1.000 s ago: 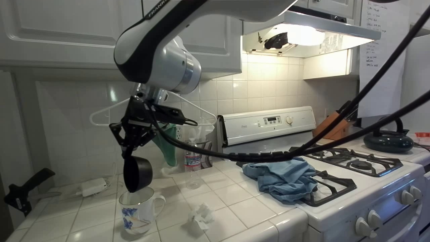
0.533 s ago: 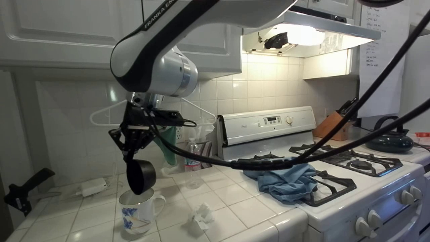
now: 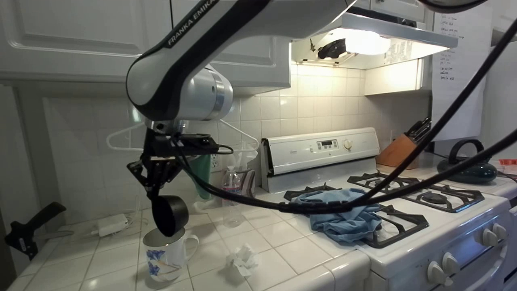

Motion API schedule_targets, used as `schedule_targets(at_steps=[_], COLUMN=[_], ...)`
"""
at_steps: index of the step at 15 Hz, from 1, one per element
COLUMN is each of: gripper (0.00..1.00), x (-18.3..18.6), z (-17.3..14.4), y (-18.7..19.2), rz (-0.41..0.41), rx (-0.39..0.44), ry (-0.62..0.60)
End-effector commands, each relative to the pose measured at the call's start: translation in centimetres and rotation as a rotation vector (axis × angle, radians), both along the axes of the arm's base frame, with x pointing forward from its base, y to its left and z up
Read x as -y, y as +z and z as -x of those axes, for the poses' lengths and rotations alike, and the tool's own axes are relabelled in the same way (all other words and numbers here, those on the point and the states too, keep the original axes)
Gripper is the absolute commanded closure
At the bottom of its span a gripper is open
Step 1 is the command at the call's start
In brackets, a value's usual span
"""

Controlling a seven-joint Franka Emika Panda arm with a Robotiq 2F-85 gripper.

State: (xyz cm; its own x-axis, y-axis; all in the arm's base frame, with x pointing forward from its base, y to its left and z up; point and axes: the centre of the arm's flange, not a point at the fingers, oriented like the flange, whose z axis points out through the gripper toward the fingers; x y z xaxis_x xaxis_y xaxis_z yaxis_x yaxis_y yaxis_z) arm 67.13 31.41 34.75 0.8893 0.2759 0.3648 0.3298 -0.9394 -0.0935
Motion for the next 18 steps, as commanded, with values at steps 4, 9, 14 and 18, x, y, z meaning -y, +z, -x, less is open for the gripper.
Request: schedule_targets(at_steps=[4, 9, 14, 18], gripper=[0.99, 0.99, 0.99, 0.99], x=[-2.8, -4.3, -5.3, -5.6], z=[0.0, 0.7, 1.3, 1.6], y=[-0.4, -0.7, -1.1, -1.0], rz=[0.079, 0.134, 0.200, 0.200], rx=[0.046, 0.081, 0.132, 0.141], ry=[0.046, 0.087, 0.123, 0.129])
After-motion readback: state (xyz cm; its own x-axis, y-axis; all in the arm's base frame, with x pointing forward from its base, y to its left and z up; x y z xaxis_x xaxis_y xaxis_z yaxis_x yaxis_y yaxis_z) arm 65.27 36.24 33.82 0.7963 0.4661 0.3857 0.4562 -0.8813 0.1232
